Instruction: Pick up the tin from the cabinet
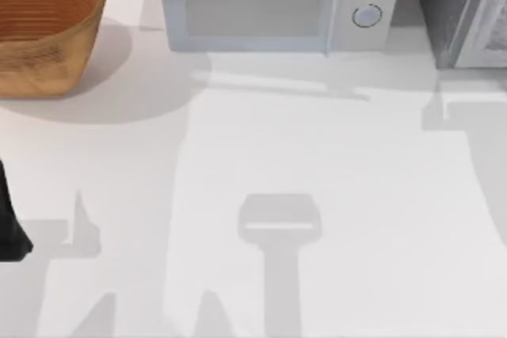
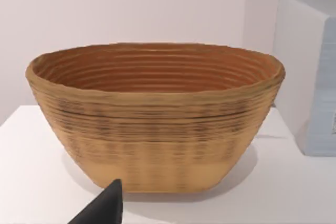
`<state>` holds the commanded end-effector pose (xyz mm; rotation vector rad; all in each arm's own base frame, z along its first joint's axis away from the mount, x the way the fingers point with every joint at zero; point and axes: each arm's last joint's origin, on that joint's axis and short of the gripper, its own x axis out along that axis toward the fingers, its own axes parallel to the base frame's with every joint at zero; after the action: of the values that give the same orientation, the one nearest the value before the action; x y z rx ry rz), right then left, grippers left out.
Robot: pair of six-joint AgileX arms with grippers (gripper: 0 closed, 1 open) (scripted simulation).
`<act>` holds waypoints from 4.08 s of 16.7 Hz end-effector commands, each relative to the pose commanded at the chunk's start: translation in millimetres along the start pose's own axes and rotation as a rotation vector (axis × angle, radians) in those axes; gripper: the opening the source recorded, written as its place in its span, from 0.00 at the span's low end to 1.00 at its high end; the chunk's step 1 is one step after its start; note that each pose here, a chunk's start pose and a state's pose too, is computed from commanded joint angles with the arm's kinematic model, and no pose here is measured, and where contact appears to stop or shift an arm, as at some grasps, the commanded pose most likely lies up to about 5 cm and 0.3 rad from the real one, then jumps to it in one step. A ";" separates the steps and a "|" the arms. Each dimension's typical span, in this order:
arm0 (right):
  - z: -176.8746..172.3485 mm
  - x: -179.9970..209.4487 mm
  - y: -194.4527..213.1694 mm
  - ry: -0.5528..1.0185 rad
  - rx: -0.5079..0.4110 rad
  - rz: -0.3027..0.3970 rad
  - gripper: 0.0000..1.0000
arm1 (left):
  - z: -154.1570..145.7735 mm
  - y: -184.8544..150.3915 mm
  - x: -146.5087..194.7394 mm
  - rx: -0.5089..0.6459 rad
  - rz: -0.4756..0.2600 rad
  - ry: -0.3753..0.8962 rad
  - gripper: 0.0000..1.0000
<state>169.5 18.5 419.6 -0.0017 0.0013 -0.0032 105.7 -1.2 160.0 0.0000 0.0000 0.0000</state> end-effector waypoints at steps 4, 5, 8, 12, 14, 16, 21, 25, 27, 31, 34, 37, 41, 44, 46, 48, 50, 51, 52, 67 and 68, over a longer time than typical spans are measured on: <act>52.4 40.3 12.5 -0.002 0.000 0.002 1.00 | 0.0 0.0 0.0 0.000 0.000 0.000 1.00; 61.5 49.5 15.6 -0.001 0.001 0.002 1.00 | 0.0 0.0 0.0 0.000 0.000 0.000 1.00; 81.7 72.0 23.6 -0.004 0.002 0.003 1.00 | 0.0 0.0 0.0 0.000 0.000 0.000 1.00; 90.6 86.5 29.0 -0.001 0.002 0.003 1.00 | 0.0 0.0 0.0 0.000 0.000 0.000 1.00; 90.6 86.5 29.0 -0.001 0.002 0.003 1.00 | 0.0 0.0 0.0 0.000 0.000 0.000 1.00; 90.6 85.8 27.7 -0.003 0.002 0.000 1.00 | 0.0 0.0 0.0 0.000 0.000 0.000 1.00; 83.8 125.0 27.4 -0.009 0.001 0.000 1.00 | 0.0 0.0 0.0 0.000 0.000 0.000 1.00; 66.7 175.6 22.8 -0.007 0.000 -0.002 1.00 | 0.0 0.0 0.0 0.000 0.000 0.000 1.00; 63.7 183.7 21.0 -0.011 0.000 -0.003 1.00 | 0.0 0.0 0.0 0.000 0.000 0.000 1.00; 62.4 183.8 22.6 -0.005 -0.001 0.000 1.00 | 0.0 0.0 0.0 0.000 0.000 0.000 1.00; 65.3 195.0 22.2 -0.011 0.000 -0.003 1.00 | 0.0 0.0 0.0 0.000 0.000 0.000 1.00; 66.3 215.5 22.1 -0.011 0.000 -0.003 1.00 | 0.0 0.0 0.0 0.000 0.000 0.000 1.00; 64.9 239.2 21.1 -0.011 0.000 -0.003 1.00 | 0.0 0.0 0.0 0.000 0.000 0.000 1.00; 64.4 243.7 20.8 -0.011 0.000 -0.003 1.00 | 0.0 0.0 0.0 0.000 0.000 0.000 1.00; 64.4 243.7 20.8 -0.011 0.000 -0.003 1.00 | 0.0 0.0 0.0 0.000 0.000 0.000 1.00; 64.4 243.7 20.8 -0.011 0.000 -0.003 0.85 | 0.0 0.0 0.0 0.000 0.000 0.000 1.00; 64.4 243.7 20.8 -0.011 0.000 -0.003 0.70 | 0.0 0.0 0.0 0.000 0.000 0.000 1.00; 64.4 243.7 20.8 -0.011 0.000 -0.003 0.62 | 0.0 0.0 0.0 0.000 0.000 0.000 1.00; 64.4 243.7 20.8 -0.011 0.000 -0.003 0.55 | 0.0 0.0 0.0 0.000 0.000 0.000 1.00; 64.4 243.7 20.8 -0.011 0.000 -0.003 0.00 | 0.0 0.0 0.0 0.000 0.000 0.000 1.00; 64.8 243.3 21.7 -0.012 0.001 0.000 0.00 | 0.0 0.0 0.0 0.000 0.000 0.000 1.00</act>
<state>412.9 39.5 484.0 -0.0008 -0.0104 -0.0035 105.7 -1.2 160.0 0.0000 0.0000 0.0000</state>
